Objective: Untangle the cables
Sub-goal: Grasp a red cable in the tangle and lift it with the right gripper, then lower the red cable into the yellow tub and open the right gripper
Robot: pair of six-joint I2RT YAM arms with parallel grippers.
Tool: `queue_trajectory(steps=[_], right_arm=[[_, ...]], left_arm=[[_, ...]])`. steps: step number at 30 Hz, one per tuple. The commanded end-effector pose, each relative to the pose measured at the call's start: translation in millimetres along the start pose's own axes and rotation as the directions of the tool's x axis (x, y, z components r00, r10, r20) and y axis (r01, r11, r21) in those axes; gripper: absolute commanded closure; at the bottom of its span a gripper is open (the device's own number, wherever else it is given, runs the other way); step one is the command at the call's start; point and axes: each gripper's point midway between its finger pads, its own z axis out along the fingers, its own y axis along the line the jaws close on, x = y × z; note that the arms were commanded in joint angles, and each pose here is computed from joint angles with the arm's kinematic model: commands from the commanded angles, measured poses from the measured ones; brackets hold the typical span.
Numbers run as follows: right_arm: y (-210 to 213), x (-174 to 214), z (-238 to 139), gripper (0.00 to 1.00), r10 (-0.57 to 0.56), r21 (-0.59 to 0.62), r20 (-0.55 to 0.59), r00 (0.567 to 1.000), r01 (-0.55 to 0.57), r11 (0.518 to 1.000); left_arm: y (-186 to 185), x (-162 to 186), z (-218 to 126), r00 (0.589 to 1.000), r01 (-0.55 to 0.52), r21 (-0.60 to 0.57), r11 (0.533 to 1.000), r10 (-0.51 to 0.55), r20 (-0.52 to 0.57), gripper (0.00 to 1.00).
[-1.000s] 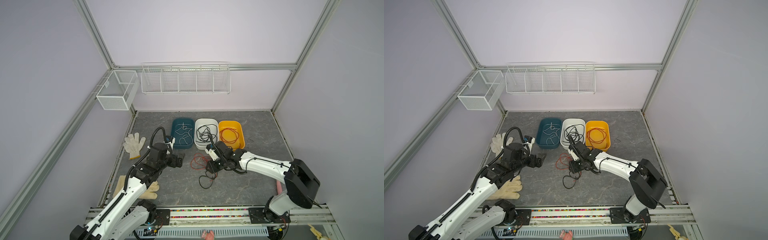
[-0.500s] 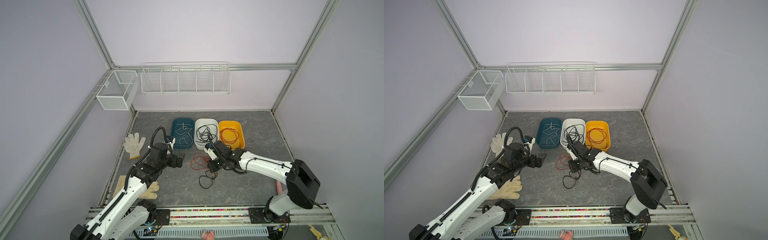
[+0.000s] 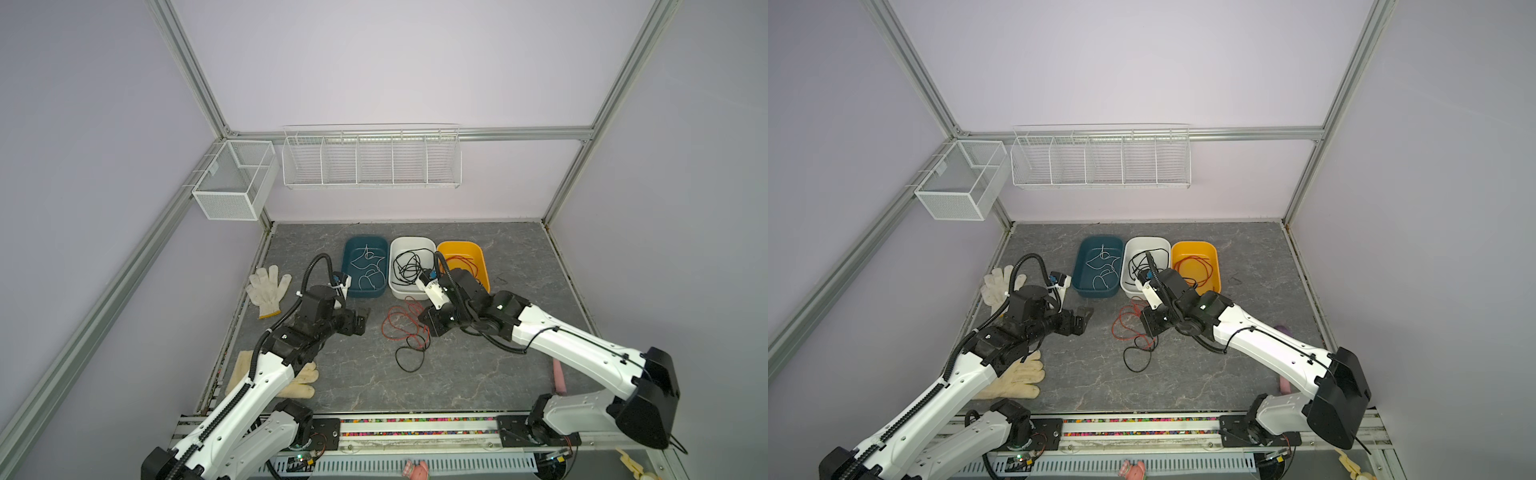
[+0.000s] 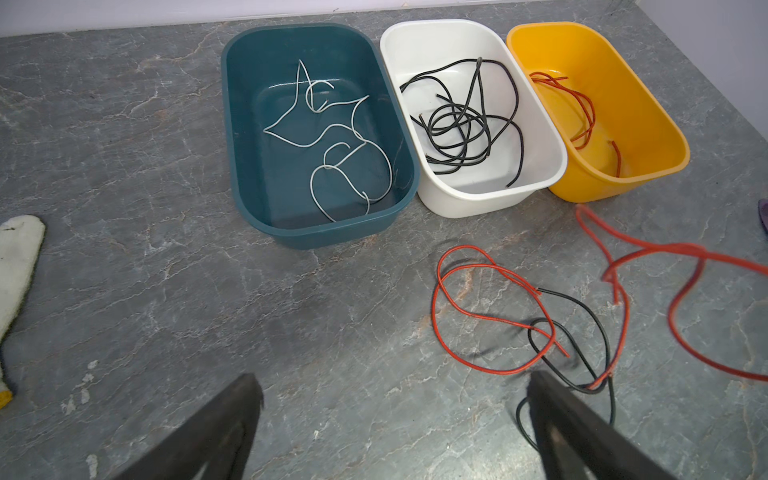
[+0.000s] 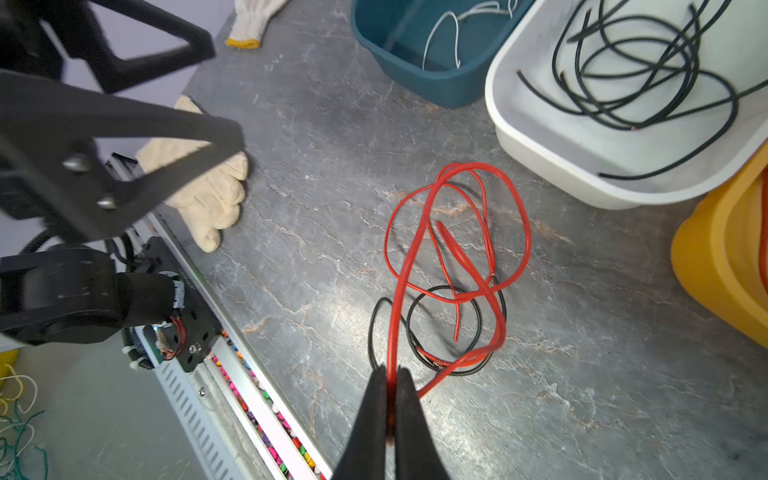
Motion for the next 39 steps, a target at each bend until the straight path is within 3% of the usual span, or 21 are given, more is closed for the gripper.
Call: queue_trajectory(steps=[1, 10, 17, 26, 30, 39], right_arm=[[16, -18, -32, 0.93, -0.056, -0.041, 0.070, 0.996, 0.059, 0.997], [30, -58, -96, 0.93, -0.133, -0.012, 0.224, 0.965, 0.140, 0.990], [7, -83, -124, 0.93, -0.154, 0.109, 0.300, 0.941, 0.127, 0.986], [-60, -111, -140, 0.94, 0.018, 0.175, 0.395, 0.918, -0.095, 0.980], [-95, -116, -140, 0.93, 0.131, 0.172, 0.419, 0.898, -0.221, 0.960], [-156, -123, -131, 0.93, 0.286, 0.153, 0.455, 0.843, -0.390, 0.908]], left_arm=[[-4, 3, 1, 1.000, -0.020, 0.016, 1.000, 0.020, -0.019, 0.01], [-5, 6, 3, 0.999, -0.025, 0.021, 0.999, 0.026, -0.030, 0.01], [-6, 7, 4, 0.999, -0.028, 0.023, 0.999, 0.029, -0.038, 0.01], [-6, 9, 7, 0.998, -0.029, 0.022, 0.999, 0.030, -0.049, 0.01], [-7, 11, 9, 0.998, -0.030, 0.023, 0.999, 0.031, -0.061, 0.01], [-18, 20, 14, 0.994, -0.066, 0.063, 0.996, 0.072, -0.085, 0.01]])
